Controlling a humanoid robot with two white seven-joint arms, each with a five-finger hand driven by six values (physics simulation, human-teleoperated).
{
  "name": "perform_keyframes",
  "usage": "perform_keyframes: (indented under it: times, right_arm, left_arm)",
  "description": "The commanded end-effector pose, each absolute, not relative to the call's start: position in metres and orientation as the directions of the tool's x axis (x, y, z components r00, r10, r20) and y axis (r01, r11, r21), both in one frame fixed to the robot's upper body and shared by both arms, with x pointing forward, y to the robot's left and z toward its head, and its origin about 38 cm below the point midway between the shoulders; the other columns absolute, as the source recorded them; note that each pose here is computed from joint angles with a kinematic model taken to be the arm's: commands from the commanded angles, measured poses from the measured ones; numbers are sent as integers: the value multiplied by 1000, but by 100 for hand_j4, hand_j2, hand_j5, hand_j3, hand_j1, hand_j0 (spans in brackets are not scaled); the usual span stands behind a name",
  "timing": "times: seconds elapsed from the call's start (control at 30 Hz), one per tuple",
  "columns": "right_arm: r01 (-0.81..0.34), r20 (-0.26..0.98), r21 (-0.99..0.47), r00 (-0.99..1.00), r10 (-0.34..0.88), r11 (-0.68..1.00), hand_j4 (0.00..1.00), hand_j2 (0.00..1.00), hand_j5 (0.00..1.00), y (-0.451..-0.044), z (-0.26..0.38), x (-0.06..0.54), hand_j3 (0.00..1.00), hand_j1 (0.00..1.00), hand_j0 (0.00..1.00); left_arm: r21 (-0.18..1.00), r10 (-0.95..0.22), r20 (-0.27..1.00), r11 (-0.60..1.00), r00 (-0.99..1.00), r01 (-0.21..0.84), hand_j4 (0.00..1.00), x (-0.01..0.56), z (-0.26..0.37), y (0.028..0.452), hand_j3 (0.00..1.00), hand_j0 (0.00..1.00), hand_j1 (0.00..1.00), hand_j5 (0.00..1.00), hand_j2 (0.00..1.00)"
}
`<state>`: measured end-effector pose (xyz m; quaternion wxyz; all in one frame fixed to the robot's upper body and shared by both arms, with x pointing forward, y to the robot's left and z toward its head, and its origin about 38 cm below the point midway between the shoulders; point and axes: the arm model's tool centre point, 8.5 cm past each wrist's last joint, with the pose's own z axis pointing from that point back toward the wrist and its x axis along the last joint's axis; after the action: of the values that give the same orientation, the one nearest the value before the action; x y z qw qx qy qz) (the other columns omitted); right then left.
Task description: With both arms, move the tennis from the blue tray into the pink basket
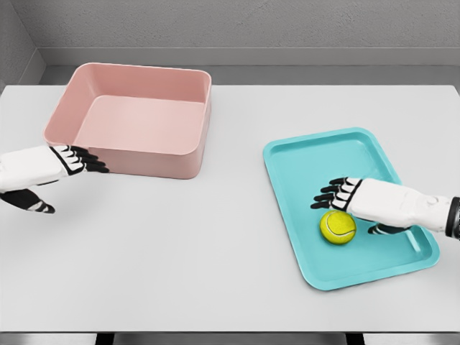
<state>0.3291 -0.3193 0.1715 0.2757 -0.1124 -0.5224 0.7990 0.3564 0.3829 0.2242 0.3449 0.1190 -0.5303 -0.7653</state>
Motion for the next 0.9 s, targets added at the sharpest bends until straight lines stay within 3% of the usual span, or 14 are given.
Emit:
perform_keyframes:
  times: [0.0, 0.47, 0.63, 0.87]
  right_arm:
    - [-337, 131, -893, -829, 544, -299, 100, 100, 100, -313, 165, 325, 100, 100, 100]
    - [-343, 133, -889, -829, 543, -305, 100, 100, 100, -311, 160, 325, 100, 100, 100]
    - [-342, 134, -889, -830, 542, -304, 89, 89, 89, -310, 160, 324, 89, 89, 89]
    - [-364, 142, -869, -833, 535, -335, 87, 87, 87, -308, 153, 321, 87, 87, 87]
  left_arm:
    - [896, -657, 208, -168, -725, 410, 100, 357, 227, 384, 100, 100, 100, 100, 100]
    - [889, -686, 210, -164, -697, 428, 100, 355, 229, 398, 100, 100, 100, 100, 100]
    - [888, -683, 210, -166, -699, 428, 100, 355, 228, 397, 100, 100, 100, 100, 100]
    - [888, -685, 210, -165, -698, 429, 100, 354, 229, 398, 100, 100, 100, 100, 100]
